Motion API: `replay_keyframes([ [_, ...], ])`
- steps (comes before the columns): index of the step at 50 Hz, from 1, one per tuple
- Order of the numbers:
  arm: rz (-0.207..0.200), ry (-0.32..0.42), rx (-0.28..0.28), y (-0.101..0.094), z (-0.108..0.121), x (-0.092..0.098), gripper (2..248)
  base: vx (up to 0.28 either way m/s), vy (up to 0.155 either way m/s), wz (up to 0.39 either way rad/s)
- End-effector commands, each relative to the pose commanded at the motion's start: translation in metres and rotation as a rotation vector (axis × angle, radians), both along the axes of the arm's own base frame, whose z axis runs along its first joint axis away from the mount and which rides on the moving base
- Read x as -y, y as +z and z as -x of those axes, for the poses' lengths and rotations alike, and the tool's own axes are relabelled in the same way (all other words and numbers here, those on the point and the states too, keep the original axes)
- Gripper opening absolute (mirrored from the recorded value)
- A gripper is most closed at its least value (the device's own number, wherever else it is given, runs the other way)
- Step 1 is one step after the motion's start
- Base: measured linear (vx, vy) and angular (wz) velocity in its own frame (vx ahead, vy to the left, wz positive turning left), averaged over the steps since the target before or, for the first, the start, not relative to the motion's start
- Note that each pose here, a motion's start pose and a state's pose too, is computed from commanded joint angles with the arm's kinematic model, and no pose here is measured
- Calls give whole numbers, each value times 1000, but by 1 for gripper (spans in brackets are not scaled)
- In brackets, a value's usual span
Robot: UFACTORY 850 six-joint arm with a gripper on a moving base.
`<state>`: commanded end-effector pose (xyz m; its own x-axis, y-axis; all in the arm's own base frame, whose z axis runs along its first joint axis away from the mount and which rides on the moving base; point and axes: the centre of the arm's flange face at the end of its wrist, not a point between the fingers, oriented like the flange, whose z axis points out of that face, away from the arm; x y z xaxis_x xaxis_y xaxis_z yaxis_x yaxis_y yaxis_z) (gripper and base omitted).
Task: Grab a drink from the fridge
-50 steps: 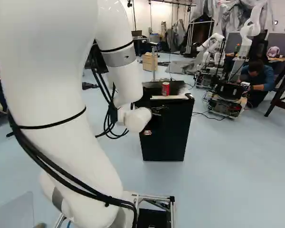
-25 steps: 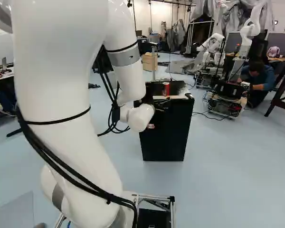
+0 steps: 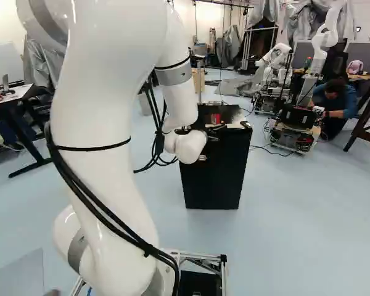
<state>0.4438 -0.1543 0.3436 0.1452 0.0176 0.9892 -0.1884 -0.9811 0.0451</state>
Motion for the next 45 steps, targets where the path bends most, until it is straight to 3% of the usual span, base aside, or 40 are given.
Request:
replay_keyframes([
  [45,22,4,59,-13,-92,33,247,0,0,0],
])
